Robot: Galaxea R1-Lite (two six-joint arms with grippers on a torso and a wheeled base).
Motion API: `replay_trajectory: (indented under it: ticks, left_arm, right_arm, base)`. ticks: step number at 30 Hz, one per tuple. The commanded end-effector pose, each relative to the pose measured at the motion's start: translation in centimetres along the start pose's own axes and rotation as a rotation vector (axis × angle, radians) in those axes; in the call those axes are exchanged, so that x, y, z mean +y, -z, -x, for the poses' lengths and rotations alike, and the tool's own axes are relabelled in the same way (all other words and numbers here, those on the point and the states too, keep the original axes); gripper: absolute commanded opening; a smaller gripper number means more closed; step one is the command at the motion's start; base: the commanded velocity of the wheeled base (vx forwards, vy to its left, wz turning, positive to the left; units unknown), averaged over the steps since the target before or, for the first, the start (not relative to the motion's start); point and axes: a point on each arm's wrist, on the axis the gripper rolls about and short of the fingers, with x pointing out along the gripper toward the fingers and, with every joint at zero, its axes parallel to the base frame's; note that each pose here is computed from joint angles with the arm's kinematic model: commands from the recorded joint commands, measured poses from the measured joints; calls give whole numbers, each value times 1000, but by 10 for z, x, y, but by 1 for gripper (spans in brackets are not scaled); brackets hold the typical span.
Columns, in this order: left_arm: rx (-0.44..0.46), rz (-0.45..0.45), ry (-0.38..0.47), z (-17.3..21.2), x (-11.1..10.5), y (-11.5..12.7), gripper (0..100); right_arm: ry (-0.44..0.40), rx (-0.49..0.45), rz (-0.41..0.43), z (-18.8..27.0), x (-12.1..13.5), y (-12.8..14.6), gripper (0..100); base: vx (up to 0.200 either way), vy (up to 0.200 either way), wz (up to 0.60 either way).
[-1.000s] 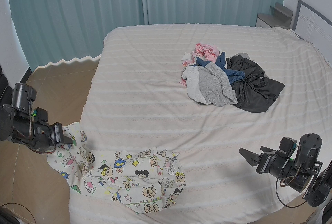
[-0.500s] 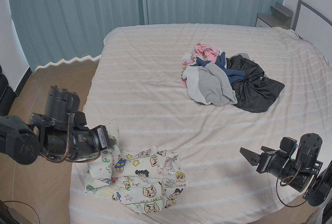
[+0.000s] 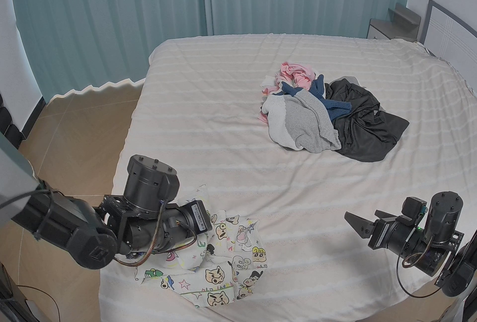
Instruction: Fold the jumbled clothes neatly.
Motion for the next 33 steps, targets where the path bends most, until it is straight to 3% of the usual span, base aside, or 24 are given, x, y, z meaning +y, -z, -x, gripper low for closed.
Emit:
replay_trajectory:
  ticks: [1,9,10,17,24,28,32,33]
  left_arm:
    - [41,-13,-35,-21,3,16,0]
    - [31,-13,-39,-35,6,21,0]
    - [33,-16,-37,-35,5,22,100]
    - [20,-20,-17,-35,2,22,100]
    - [-106,1,-17,-32,0,10,100]
    - [-152,33,-13,-12,9,-3,100]
    - [-215,142,65,34,22,-24,100]
    - [-244,227,132,58,28,-36,100]
  right_arm:
    - [7,18,3,3,-2,4,100]
    - [6,18,3,3,-2,3,100]
    - [7,20,3,2,-2,4,100]
    - [7,20,3,2,-2,4,100]
    - [6,20,3,2,-2,4,100]
    - [4,19,2,3,-1,4,100]
    - [-24,8,-20,3,4,2,100]
    - [-69,-24,-33,0,13,-3,100]
  base:
    - [0,0,0]
    - [0,0,0]
    - [0,0,0]
    - [0,0,0]
    - [0,0,0]
    - [0,0,0]
    - [0,0,0]
    - [0,0,0]
